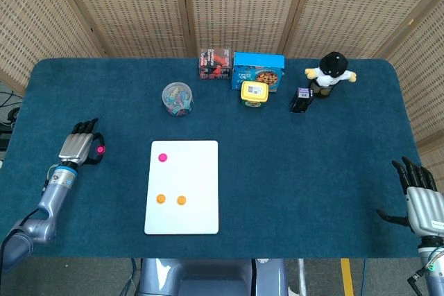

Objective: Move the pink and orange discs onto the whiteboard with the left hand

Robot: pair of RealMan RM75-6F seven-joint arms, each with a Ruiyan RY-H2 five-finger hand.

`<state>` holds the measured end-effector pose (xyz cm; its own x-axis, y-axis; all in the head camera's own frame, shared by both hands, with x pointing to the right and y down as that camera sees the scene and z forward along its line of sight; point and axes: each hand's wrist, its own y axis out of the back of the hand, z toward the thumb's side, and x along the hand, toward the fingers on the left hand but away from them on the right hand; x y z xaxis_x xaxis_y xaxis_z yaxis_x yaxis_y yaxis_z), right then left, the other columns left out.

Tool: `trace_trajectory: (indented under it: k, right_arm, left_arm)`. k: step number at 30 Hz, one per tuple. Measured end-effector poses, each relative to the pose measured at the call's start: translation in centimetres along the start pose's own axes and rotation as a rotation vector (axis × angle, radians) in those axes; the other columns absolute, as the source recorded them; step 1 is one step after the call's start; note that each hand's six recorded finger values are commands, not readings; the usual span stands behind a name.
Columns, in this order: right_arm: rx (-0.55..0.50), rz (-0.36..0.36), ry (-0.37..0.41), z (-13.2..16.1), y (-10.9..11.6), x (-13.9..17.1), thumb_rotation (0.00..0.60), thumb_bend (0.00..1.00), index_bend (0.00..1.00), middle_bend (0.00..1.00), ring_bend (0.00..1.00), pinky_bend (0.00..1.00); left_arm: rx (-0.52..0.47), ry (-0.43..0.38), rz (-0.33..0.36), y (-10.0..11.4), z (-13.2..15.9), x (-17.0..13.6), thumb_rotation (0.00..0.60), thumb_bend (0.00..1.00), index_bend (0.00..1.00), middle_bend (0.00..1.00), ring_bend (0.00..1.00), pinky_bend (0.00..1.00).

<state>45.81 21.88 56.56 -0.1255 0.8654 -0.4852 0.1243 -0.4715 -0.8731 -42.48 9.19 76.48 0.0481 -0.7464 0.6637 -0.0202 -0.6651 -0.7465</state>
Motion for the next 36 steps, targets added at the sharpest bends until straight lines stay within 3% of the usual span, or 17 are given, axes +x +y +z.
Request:
trace_trajectory:
  k: [8, 19, 30, 36]
  right_arm:
    - [-0.003, 0.003, 0.002, 0.0, 0.0, 0.0, 0.600, 0.00, 0.00, 0.00, 0.00, 0.00]
    - [-0.006, 0.008, 0.001, 0.0, 0.0, -0.1, 0.600, 0.00, 0.00, 0.00, 0.00, 0.00]
    - [-0.015, 0.014, -0.006, -0.2, 0.0, -0.1, 0.600, 0.00, 0.00, 0.00, 0.00, 0.00]
    - [-0.018, 0.015, -0.006, -0.3, 0.0, -0.1, 0.600, 0.00, 0.00, 0.00, 0.00, 0.00]
  left_arm:
    - [-0.042, -0.111, 0.048, 2.5, 3.7, -0.6, 0.600, 0.36, 0.69, 0.00, 0.00, 0.00]
    - [-0.046, -0.296, 0.073, 5.8, 12.5, -1.2, 0.600, 0.36, 0.69, 0.00, 0.00, 0.00]
    - [-0.037, -0.393, 0.004, 3.3, 20.5, -0.6, 0.600, 0.36, 0.69, 0.00, 0.00, 0.00]
    - [-0.017, -0.379, -0.026, 1.7, 21.6, -0.2, 0.600, 0.36, 0.69, 0.00, 0.00, 0.00]
